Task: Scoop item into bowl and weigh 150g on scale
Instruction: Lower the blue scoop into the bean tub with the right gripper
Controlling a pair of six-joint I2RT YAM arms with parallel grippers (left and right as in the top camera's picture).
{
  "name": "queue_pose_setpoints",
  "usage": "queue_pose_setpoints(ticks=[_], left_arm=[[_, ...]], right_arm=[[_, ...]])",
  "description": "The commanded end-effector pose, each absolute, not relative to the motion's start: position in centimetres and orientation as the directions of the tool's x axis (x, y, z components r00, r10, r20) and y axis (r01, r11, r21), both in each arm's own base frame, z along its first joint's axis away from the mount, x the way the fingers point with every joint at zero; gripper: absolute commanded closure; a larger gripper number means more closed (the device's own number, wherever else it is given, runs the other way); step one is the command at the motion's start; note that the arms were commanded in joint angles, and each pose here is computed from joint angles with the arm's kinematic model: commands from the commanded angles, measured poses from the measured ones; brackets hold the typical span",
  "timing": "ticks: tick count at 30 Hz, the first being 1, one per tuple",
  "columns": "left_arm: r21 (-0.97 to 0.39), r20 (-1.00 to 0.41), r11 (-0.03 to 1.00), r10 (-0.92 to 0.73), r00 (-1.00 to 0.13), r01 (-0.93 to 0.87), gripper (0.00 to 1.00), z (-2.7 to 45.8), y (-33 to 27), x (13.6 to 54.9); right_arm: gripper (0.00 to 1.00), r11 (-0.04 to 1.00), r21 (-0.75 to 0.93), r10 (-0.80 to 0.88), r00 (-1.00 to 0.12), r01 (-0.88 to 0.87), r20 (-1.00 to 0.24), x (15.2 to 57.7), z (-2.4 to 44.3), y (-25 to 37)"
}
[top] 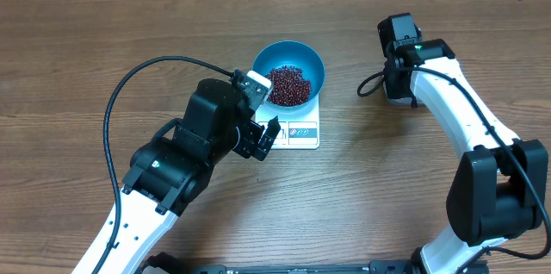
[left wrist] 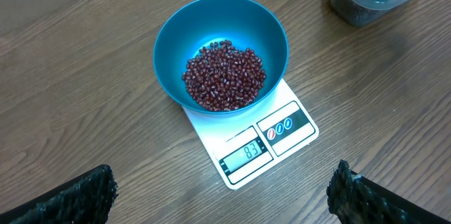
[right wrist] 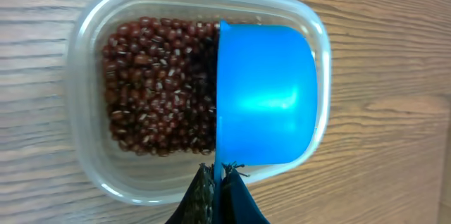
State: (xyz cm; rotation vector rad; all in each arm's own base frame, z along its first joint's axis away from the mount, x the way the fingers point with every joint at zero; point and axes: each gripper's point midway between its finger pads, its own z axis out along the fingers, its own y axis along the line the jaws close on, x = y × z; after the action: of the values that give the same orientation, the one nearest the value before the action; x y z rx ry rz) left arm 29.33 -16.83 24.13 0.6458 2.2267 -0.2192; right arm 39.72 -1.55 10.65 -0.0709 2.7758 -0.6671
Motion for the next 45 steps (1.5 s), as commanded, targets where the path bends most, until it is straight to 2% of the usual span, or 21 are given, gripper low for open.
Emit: queue_pose_setpoints(ticks=[1,10,19,34,45], left_arm=[[0.042,-0.74,0.866,0.363,-0.567,0.499,0.0,24.2,-16.6,29.5],[0.042,-0.74,0.866,0.363,-0.567,0.499,0.0,24.2,-16.6,29.5],[0.042,-0.74,0.866,0.363,-0.567,0.499,0.0,24.2,-16.6,29.5],[0.042,-0.74,0.866,0.363,-0.567,0.499,0.01,24.2,-16.6,29.5],[0.042,-0.74,0.866,0.363,-0.567,0.499,0.01,24.2,-16.6,29.5]], right_arm=[[0.96,0.926,-0.377,-0.126,-0.964,-0.028,-0.235,39.5,9.2,-0.4],[0.96,0.954,-0.295,-0.124,-0.963,-0.049,-0.241,39.6,8.7,1.1],[0.96,0.959,-0.282,-0.113,-0.961,-0.039,-0.251,39.9,8.7,0.9],[0.96,0.999,0.044,-0.016,-0.962,-0.029,-0.274,40.5,8.2,1.7],[0.96,0.989,0.149,0.05,-0.96,0.009,-0.275,40.6,8.4,0.2]])
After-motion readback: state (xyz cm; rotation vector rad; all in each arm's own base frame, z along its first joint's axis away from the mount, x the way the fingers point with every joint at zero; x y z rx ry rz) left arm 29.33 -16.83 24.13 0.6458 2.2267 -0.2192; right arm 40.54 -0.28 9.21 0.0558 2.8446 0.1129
